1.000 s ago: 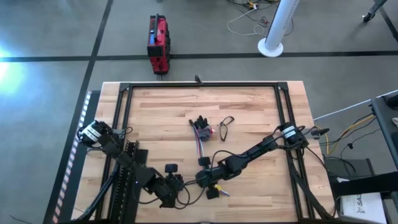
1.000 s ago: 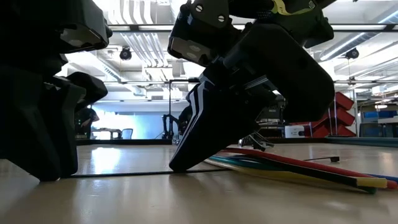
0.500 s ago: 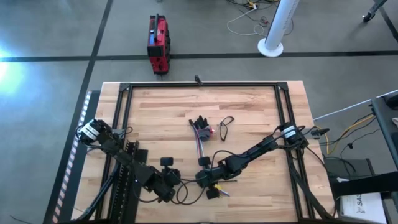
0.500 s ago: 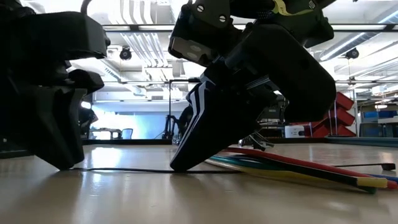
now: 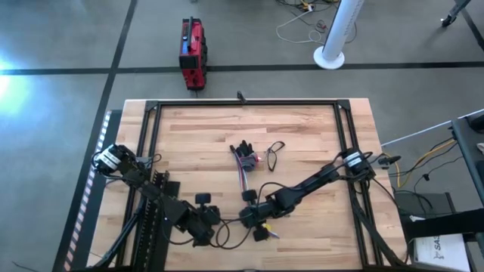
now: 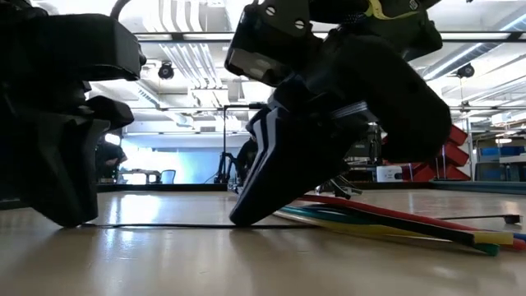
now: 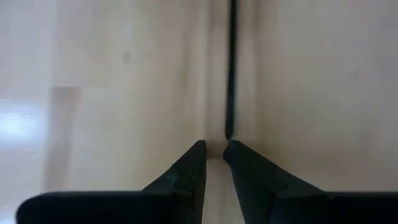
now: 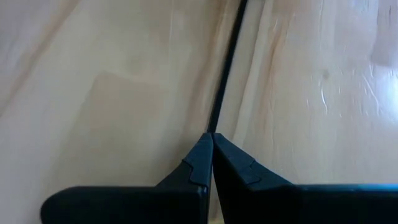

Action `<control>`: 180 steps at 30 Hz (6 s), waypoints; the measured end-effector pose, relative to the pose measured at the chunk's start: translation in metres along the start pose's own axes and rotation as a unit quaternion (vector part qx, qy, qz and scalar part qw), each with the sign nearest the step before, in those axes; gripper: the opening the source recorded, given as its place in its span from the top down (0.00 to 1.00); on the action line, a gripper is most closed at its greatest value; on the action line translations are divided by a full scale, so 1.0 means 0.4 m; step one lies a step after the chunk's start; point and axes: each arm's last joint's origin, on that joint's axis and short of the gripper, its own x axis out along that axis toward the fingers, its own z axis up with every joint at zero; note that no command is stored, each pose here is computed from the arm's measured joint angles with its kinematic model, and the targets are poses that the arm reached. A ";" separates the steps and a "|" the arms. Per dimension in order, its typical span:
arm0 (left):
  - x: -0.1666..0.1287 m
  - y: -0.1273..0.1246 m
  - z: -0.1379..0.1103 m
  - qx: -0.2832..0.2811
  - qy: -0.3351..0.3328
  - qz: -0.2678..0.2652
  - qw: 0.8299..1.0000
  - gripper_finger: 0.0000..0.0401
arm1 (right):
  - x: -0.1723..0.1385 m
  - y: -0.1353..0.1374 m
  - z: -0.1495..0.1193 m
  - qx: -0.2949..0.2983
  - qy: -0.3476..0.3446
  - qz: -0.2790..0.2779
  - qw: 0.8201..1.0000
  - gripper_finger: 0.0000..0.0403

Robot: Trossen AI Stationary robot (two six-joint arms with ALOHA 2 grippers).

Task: Ziptie cables
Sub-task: Wrap the cable wires together using a black zip tie

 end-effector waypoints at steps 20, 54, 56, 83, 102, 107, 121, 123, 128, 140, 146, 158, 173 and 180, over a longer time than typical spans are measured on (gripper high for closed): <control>-0.001 -0.011 0.008 -0.008 -0.014 -0.025 1.000 0.85 | -0.036 -0.006 0.001 0.023 -0.007 -0.012 1.000 1.00; 0.066 -0.015 0.014 0.069 -0.114 0.111 0.985 0.85 | 0.022 -0.012 -0.029 0.026 0.011 0.005 1.000 1.00; 0.067 -0.013 0.015 0.072 -0.118 0.121 0.983 0.85 | 0.022 -0.012 -0.029 0.026 0.011 0.005 1.000 1.00; 0.017 0.007 0.046 0.085 -0.095 0.150 0.980 0.85 | -0.042 -0.011 0.013 0.003 0.000 0.000 1.000 1.00; 0.018 0.005 0.062 0.039 -0.124 0.137 0.982 0.85 | -0.241 0.139 -0.059 0.104 0.210 0.038 0.971 1.00; 0.031 0.004 0.070 0.029 -0.134 0.132 0.982 0.85 | -0.223 0.202 -0.087 0.137 0.244 0.101 0.955 1.00; 0.034 0.004 0.068 0.034 -0.131 0.135 0.982 0.85 | -0.190 0.145 -0.112 0.112 0.269 0.019 0.956 1.00; 0.034 0.004 0.068 0.035 -0.131 0.135 0.982 0.85 | -0.194 0.126 -0.116 0.098 0.279 -0.024 0.955 1.00; 0.034 0.004 0.069 0.032 -0.131 0.134 0.982 0.85 | -0.226 0.090 -0.113 0.065 0.294 -0.132 0.944 1.00; 0.033 0.002 0.072 0.026 -0.139 0.129 0.982 0.85 | -0.306 0.106 -0.154 0.008 0.190 -0.119 0.974 0.97; 0.033 -0.003 0.076 0.015 -0.147 0.118 0.982 0.85 | -0.353 0.083 -0.213 0.050 0.023 -0.071 0.996 0.82; 0.033 -0.008 0.078 -0.003 -0.142 0.090 0.986 0.85 | -0.293 0.045 -0.349 0.049 -0.055 -0.045 0.996 0.71; 0.032 -0.008 0.071 0.046 -0.103 0.056 0.992 0.85 | -0.230 0.018 -0.378 0.031 -0.021 -0.037 0.999 0.87; 0.016 -0.001 0.040 0.055 -0.005 0.002 0.998 0.85 | -0.230 0.018 -0.380 0.024 -0.018 -0.035 0.999 0.96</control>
